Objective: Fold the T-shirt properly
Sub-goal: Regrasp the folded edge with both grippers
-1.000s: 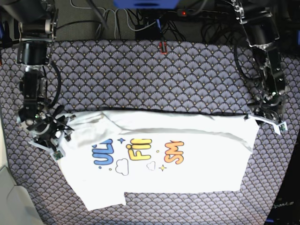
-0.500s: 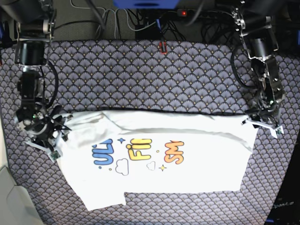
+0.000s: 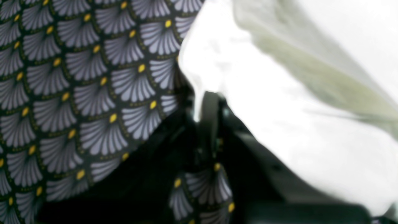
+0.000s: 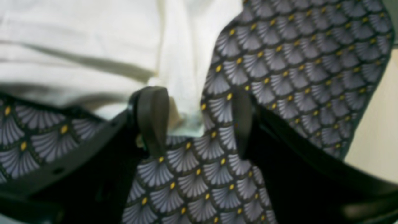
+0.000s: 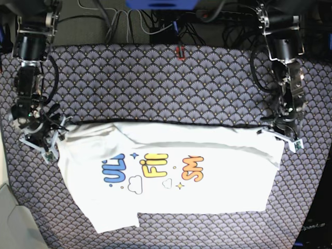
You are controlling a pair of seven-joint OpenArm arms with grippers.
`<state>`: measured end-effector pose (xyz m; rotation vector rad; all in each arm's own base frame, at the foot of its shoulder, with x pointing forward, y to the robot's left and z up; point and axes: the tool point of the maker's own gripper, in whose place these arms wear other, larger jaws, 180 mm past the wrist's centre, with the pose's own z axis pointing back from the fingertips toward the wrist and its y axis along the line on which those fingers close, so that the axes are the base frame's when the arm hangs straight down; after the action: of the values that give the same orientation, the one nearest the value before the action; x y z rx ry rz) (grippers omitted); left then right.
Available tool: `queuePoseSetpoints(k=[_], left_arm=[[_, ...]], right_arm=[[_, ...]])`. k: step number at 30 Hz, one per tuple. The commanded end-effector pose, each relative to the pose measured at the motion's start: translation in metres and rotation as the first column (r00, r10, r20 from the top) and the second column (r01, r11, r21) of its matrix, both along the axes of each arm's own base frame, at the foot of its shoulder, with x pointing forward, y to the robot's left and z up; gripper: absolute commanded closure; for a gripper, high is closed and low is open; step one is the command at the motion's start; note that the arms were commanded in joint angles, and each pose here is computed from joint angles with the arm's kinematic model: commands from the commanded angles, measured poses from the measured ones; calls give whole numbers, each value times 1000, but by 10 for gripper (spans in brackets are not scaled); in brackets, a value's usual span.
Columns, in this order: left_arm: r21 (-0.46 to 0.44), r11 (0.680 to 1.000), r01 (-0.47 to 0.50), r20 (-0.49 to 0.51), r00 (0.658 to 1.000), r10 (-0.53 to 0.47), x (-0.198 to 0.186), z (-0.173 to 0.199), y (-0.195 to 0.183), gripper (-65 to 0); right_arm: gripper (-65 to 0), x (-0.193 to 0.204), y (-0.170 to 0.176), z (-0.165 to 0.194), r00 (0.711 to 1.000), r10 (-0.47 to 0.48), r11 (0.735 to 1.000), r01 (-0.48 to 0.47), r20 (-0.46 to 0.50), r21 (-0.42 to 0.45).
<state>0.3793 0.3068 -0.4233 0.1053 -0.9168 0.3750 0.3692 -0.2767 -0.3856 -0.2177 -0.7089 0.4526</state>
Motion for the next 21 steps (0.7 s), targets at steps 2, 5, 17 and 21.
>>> queuePoseSetpoints(k=[2, 5, 17, 21], left_arm=[[25, 1000, -9, 41, 999, 8, 10, 17, 9, -1], [32, 999, -11, 42, 999, 10, 11, 18, 12, -3], [38, 999, -11, 33, 999, 10, 7, 16, 13, -3], [38, 999, -9, 30, 1000, 8, 7, 15, 13, -3]], right_arm=[[-338, 10, -6, 17, 999, 3, 1000, -2, 54, -12], [-338, 7, -4, 13, 999, 5, 1000, -5, 47, -5], [-328, 9, -7, -19, 1000, -24, 998, 25, -19, 63], [-217, 9, -8, -22, 1000, -24, 997, 25, -16, 75]])
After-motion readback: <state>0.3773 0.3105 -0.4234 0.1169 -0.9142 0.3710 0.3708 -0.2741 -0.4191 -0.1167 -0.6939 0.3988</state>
